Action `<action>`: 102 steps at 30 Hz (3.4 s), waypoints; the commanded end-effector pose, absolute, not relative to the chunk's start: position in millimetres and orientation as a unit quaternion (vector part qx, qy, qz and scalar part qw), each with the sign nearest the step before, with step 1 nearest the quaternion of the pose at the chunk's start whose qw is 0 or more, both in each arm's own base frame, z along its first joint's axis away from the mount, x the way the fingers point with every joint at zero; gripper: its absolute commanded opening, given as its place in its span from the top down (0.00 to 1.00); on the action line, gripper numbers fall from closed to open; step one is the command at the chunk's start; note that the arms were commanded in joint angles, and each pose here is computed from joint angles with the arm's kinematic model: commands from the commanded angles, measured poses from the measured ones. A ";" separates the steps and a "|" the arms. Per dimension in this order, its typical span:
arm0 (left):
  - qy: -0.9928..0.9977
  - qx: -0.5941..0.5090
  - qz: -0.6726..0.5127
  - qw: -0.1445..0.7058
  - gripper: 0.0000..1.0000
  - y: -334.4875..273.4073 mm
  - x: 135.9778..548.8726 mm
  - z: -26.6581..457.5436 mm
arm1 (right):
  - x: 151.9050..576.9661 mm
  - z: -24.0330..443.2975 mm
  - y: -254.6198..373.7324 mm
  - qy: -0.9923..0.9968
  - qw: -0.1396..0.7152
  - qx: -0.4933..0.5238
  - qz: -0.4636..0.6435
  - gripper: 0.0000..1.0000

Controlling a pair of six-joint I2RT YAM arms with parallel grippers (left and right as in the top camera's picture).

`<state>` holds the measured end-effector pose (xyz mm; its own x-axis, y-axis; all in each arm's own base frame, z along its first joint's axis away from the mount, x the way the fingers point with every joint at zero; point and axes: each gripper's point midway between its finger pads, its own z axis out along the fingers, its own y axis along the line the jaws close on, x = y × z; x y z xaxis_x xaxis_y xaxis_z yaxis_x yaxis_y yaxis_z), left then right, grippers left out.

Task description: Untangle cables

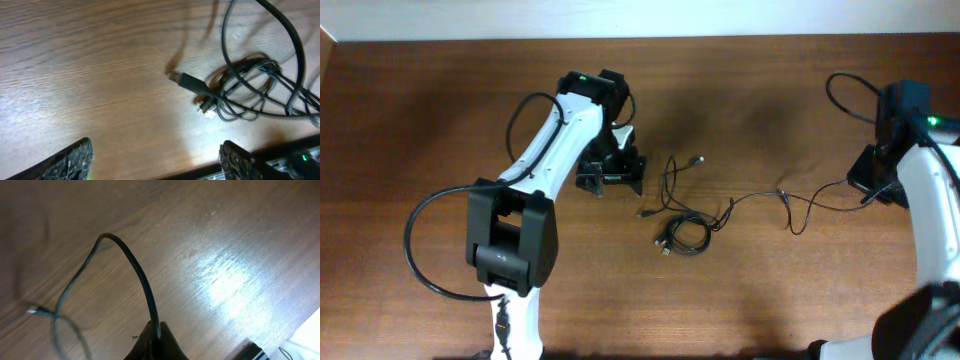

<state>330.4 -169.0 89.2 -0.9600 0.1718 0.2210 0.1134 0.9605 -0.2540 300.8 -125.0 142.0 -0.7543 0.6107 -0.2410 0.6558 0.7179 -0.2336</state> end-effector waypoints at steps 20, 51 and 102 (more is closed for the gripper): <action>-0.985 -0.094 0.121 0.082 0.01 -223.8 319.3 98.8 | 313.6 147.4 57.2 0.952 -0.052 0.140 0.266 0.38; -0.981 -0.148 0.125 -0.001 1.00 -247.8 271.8 4.6 | 328.3 74.8 113.4 0.963 -0.018 0.162 0.216 0.96; -0.957 -0.133 0.034 -0.256 1.00 -115.1 299.0 195.7 | 393.7 58.7 196.7 0.908 0.057 0.203 0.362 0.96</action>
<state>299.6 -115.3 191.2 -0.8432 0.2286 -0.4866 0.2580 0.9661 0.0068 389.2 203.3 34.5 -0.8870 0.4592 0.0480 0.3932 0.6969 0.5997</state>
